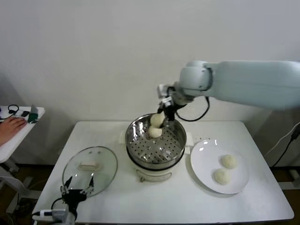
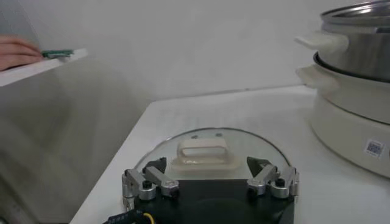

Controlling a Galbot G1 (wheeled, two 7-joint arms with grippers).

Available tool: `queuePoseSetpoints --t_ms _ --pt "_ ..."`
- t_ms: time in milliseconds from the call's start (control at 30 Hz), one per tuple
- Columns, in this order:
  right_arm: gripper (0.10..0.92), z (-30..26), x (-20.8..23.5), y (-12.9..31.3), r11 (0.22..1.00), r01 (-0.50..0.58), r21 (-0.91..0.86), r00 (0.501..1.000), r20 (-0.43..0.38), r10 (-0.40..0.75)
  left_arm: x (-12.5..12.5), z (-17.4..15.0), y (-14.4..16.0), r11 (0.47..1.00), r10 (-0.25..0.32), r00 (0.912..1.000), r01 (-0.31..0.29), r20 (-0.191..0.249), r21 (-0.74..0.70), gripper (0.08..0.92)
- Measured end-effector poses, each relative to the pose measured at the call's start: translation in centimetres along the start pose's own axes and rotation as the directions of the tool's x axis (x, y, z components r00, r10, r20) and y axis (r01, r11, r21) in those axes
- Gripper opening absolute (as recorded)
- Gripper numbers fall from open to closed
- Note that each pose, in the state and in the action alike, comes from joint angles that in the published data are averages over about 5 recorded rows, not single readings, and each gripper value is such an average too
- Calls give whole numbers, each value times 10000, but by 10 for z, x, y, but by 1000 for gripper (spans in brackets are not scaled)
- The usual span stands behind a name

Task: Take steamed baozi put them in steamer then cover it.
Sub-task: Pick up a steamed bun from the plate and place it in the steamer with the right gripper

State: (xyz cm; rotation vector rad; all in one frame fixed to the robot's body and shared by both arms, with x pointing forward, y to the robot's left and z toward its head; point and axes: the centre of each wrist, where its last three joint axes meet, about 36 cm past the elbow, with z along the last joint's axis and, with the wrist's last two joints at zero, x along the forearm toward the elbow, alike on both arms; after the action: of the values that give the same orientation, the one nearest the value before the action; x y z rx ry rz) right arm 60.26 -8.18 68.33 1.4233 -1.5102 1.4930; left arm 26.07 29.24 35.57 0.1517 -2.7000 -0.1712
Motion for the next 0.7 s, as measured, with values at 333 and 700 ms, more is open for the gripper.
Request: queuePoseSetpoints --t_ms 333,700 --pt "611 -28 -83 13 9995 175 265 9994 -296 -167 2 4 1 10000 -61 9999 61 -83 3 823" --pt "704 -35 -116 12 9995 -57 304 9990 -437 71 3 4 -2 10000 -46 10000 47 -68 42 823"
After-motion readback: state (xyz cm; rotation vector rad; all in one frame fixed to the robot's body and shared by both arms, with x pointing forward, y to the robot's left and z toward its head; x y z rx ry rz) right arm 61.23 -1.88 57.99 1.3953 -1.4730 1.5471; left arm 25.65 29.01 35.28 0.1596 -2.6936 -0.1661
